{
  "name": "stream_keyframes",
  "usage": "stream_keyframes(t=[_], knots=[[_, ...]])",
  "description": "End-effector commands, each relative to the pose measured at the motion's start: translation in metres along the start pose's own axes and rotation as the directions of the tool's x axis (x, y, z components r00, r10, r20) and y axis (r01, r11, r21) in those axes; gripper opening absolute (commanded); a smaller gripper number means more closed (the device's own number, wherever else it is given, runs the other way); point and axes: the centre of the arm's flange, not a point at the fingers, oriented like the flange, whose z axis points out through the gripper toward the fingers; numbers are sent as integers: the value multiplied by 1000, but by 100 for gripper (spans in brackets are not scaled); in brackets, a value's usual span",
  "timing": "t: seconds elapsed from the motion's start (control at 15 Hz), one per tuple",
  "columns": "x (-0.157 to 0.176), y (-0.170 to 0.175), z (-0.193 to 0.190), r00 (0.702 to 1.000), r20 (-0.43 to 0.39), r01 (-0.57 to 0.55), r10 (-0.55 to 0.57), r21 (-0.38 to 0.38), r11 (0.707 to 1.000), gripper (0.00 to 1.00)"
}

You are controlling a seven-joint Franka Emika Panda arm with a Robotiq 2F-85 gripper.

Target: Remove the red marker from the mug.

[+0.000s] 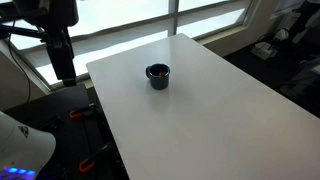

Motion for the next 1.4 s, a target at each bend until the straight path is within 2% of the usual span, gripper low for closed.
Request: stream_keyframes(t=[0.0, 0.33, 0.47, 0.6, 0.73, 1.0, 1.33], knots=[[0, 0, 0, 1000, 0, 0, 0, 0, 1000, 100], [0, 0, 0, 1000, 1, 0, 0, 0, 1000, 100], [8, 0, -38, 995, -99, 11, -14, -30, 999, 100], [19, -6, -85, 978, -200, 38, -56, -95, 995, 100], [32, -16, -123, 963, -241, 82, -118, -155, 985, 100], [60, -53, -164, 919, -249, 250, -304, -226, 941, 100], [121, -102, -152, 860, -164, 434, -483, -261, 862, 100]])
